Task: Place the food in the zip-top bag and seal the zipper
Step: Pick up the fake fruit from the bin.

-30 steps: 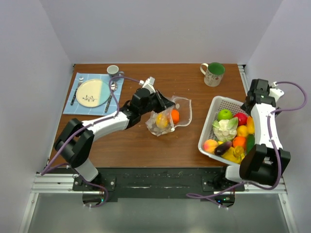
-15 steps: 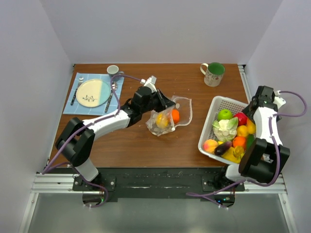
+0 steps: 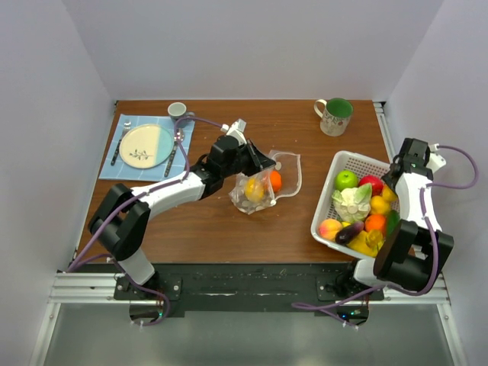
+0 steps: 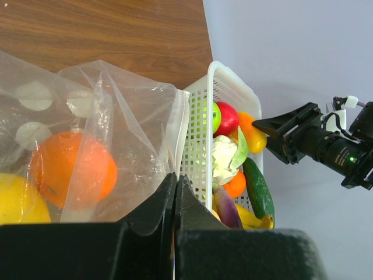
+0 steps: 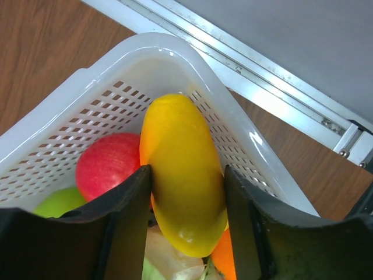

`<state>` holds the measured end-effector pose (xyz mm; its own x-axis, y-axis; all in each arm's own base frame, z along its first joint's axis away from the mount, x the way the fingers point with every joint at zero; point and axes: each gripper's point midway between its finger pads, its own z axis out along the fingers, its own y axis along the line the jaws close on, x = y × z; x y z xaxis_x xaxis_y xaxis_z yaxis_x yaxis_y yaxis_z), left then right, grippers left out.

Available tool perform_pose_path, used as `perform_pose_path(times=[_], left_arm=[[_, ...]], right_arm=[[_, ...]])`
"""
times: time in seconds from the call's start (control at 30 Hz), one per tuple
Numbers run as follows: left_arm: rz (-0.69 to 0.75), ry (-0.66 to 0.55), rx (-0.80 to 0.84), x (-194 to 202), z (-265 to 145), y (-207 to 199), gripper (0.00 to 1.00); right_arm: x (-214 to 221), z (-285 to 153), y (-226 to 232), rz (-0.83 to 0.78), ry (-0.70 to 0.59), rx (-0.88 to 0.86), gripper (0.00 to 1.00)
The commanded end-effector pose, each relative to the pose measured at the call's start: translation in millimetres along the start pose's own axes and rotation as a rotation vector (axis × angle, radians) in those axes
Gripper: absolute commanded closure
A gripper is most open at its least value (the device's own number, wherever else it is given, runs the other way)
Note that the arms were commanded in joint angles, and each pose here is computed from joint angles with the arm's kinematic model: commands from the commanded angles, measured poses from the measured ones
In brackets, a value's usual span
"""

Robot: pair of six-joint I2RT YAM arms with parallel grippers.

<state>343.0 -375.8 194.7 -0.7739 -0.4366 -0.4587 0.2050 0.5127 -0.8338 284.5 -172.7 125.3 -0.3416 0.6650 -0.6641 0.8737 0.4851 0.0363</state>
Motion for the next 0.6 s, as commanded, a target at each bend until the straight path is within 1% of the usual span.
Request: perform_pose_path(times=[0.0,0.07,0.1,0.3,0.47,0.57], left_arm=[[0.031,-0.034,0.061,-11.8,-0.7,-21.8,1.0],[0.028,-0.034,0.062,-11.0,-1.0,-21.8,1.0],[0.025,-0.036,0.065,-11.7,-1.4,-22.2,1.0],[0.015,-0.043,0.074,-11.4,-3.3,-22.3,1.0],[0.006,-0.047,0.079,-10.3,-4.0,-21.7,1.0],[0.005,-0.049,0.081,-9.3,-3.6,-21.1,1.0]], right_arm=[[-8.5,-12.4,3.7,0.015,-0.024,-0.048,0.61],[-6.0,-18.3,9.4,0.007,0.0,-0.089,0.69],[-5.9,-22.4,11.1,-0.005,0.002,-0.108,0.71],[-8.7,-39.3,7.1,-0.026,-0.008,-0.132,0.73],[-18.5,-63.8,12.7,-0.016,-0.041,-0.207,0.74],[-16.3,-78.2,22.0,-0.023,-0.031,-0.273,0.75]])
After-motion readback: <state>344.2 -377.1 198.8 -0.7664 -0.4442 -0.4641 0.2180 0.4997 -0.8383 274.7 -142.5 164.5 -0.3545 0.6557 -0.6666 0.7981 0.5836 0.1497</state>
